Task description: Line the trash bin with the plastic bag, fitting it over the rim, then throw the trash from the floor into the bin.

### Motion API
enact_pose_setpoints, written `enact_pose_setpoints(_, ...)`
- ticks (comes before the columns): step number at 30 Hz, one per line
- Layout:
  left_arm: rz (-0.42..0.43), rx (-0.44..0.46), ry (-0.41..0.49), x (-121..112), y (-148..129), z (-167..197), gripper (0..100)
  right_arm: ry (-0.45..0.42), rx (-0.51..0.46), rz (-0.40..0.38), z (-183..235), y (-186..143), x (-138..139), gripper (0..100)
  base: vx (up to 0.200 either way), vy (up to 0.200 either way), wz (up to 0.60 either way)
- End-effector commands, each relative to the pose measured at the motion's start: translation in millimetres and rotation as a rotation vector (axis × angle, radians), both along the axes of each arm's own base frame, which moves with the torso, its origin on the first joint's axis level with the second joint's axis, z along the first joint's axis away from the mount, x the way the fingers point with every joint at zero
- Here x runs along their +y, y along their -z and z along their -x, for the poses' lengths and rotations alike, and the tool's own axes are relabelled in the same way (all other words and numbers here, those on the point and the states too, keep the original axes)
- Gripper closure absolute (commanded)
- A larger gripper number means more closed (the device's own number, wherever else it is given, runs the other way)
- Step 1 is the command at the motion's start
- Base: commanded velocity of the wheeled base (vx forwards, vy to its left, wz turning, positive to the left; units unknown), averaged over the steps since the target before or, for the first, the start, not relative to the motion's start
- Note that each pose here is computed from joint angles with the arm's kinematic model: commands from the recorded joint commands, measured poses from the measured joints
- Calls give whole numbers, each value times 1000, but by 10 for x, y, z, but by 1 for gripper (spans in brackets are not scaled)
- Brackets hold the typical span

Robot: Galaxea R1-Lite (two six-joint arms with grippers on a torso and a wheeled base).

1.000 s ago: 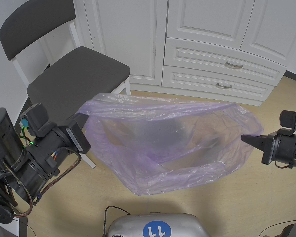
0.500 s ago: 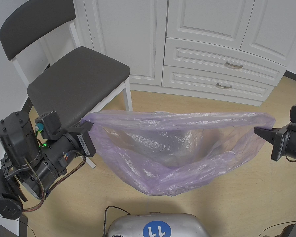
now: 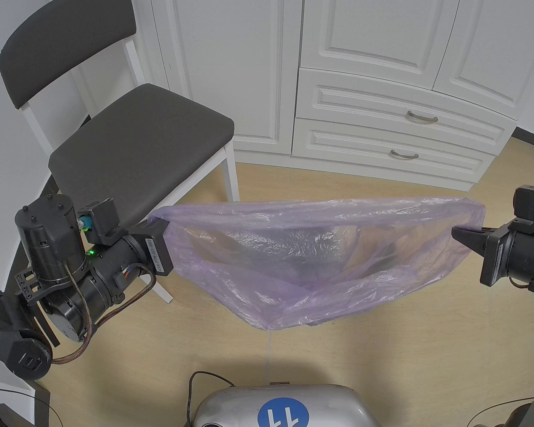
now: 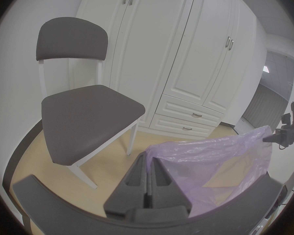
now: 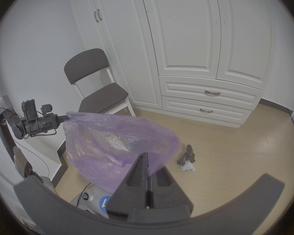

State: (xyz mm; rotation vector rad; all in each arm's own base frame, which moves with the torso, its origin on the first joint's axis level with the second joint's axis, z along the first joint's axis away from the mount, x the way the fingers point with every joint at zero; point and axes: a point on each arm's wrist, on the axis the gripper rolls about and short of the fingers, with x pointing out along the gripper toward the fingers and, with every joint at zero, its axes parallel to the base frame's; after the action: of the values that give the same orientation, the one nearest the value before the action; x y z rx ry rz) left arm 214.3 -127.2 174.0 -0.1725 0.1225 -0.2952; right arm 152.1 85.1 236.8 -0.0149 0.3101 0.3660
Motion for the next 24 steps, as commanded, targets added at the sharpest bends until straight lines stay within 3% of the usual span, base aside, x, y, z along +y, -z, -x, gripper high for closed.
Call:
enact_pose_setpoints(1, -10, 19, -12, 16, 53, -24, 100, 9, 11, 7, -8, 35, -7, 100, 0, 0, 0)
enact_pose_setpoints(14, -2, 29, -111, 158, 93, -295, 100, 131, 57, 26, -349, 135, -116, 100, 0, 0, 0)
enact_pose_setpoints(24, 7, 31, -132, 175, 103, -396, 100, 182, 71, 38, -443, 179, -198, 100, 0, 0, 0)
